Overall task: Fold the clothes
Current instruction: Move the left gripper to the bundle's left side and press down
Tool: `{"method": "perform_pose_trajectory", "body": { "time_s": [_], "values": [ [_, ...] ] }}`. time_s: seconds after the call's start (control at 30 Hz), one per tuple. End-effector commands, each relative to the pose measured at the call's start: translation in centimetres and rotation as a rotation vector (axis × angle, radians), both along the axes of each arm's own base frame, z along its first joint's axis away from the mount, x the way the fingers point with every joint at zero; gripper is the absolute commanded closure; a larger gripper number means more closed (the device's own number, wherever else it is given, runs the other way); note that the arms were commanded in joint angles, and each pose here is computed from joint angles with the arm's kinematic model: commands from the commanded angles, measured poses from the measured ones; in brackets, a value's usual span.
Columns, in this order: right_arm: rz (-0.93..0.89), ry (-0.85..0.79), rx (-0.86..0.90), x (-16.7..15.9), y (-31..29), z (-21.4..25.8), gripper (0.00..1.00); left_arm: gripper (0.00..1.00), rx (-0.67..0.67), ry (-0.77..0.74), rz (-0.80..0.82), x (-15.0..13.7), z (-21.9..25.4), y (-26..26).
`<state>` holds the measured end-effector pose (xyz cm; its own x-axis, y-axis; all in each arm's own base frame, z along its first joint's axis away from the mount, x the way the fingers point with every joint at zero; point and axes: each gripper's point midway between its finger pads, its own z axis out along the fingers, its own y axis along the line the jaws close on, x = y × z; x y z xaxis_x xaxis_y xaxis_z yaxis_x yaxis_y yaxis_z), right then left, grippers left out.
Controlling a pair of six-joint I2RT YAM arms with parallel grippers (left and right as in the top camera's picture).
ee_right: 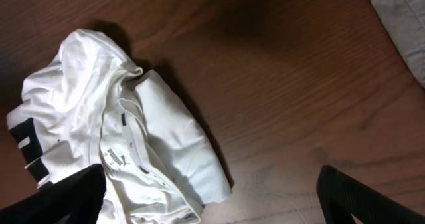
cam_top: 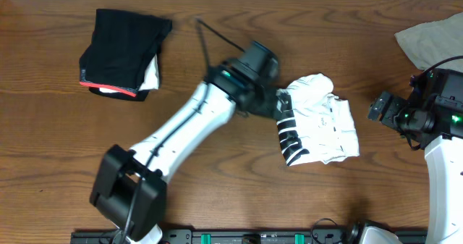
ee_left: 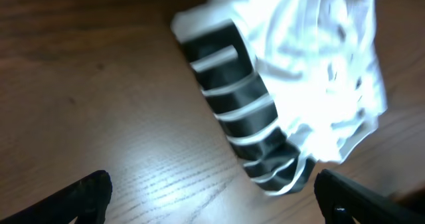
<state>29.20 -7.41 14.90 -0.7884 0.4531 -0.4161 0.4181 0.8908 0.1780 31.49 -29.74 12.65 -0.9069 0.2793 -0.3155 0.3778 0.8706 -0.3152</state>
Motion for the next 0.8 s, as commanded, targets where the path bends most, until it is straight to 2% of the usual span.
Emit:
{"method": "perform_pose_trajectory", "body": {
  "time_s": [0.0,0.1,0.37,0.5,0.6,0.77],
  "values": [
    [-0.009,0.009,-0.009,-0.2,-0.3,-0.2,0.01,0.04,0.161,-0.058,-0.040,-0.2,-2.4,0.7],
    [-0.009,0.009,-0.009,-0.2,-0.3,-0.2,0.01,0.09,0.180,-0.026,-0.090,-1.4,-4.5,-0.8],
    [-0.009,0.009,-0.009,-0.2,-0.3,-0.2,0.01,0.10,0.179,-0.038,-0.228,-2.7,-8.5,-4.7],
    [-0.009,0.009,-0.009,-0.2,-0.3,-0.2,0.01,0.10,0.168,-0.096,-0.256,-2.3,-8.3,-5.9],
    [-0.009,0.009,-0.009,-0.2,-0.3,-0.2,0.01,0.18,0.194,-0.128,-0.240,-1.7,-8.4,-5.6],
    [-0.009,0.009,-0.009,-0.2,-0.3,-0.2,0.01,0.18,0.219,-0.123,-0.236,-1.5,-9.7,-5.4]
  ]
}}
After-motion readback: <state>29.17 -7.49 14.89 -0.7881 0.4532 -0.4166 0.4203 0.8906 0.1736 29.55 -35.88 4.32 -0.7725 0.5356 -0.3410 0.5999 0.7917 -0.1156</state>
